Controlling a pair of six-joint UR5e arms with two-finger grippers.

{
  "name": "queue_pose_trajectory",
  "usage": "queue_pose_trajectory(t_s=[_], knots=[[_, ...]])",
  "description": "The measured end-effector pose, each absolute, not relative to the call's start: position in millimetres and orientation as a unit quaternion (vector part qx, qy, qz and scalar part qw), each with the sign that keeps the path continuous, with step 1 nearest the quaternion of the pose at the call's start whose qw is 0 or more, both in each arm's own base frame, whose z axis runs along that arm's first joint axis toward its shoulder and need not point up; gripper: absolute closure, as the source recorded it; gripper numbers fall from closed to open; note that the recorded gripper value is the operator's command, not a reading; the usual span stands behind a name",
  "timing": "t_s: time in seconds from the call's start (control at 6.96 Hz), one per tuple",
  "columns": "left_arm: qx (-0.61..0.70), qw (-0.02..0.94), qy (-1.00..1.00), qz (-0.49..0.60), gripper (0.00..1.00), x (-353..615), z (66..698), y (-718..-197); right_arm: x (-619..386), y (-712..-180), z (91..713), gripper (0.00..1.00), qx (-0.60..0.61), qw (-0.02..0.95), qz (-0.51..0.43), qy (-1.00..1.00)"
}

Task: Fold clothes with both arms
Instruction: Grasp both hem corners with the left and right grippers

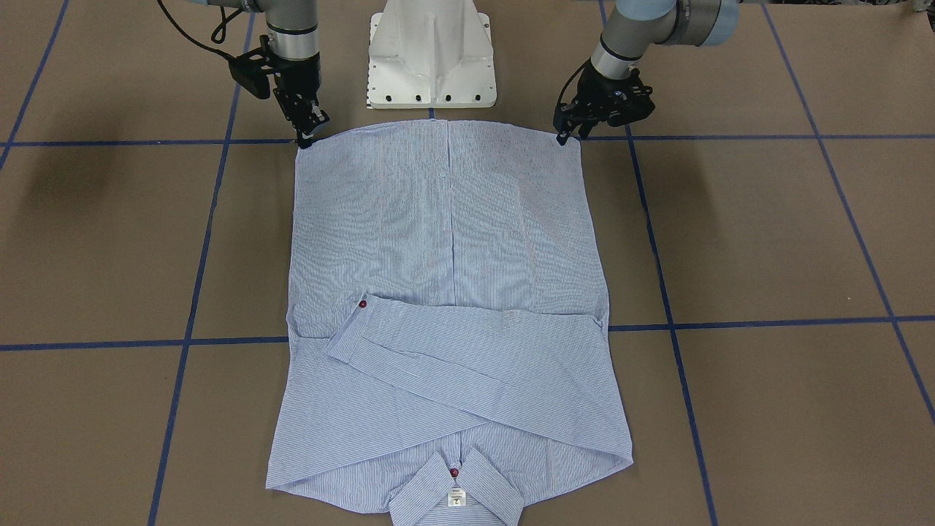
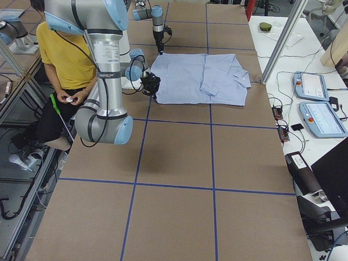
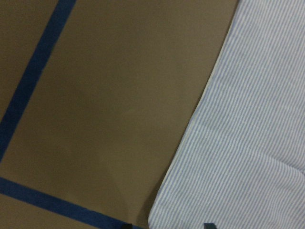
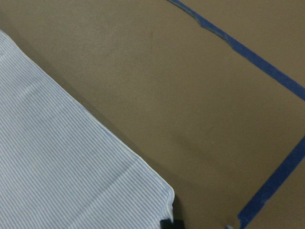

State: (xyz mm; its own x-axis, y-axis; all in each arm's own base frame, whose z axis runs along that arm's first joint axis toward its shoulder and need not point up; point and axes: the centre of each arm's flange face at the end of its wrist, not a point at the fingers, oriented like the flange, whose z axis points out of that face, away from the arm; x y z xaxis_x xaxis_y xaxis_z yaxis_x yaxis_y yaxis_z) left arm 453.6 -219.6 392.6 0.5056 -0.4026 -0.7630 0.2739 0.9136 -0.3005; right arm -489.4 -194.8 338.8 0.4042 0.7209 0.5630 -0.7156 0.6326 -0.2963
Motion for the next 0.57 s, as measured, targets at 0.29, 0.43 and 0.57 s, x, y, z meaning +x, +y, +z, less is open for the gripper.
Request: queue_pose_trajectory(t_s=[0.29,0.43,0.57], knots=[[-0.071,0.864,0.458,-0.196,0.52,454.8,391.1,-219.8,-489.4,-194.8,337.9,1.0,-0.004,0.837,0.429,-0.339],[-0.071,0.864,0.458,-0.196,0.53,455.1,391.4,-219.9,-489.3,-194.8,337.6,1.0,-0.005,0.837,0.429,-0.34],[-0.07,0.865,0.457,-0.196,0.53,455.4,392.1,-219.9,-489.1,-194.8,337.3,1.0,-0.005,0.837,0.429,-0.34]])
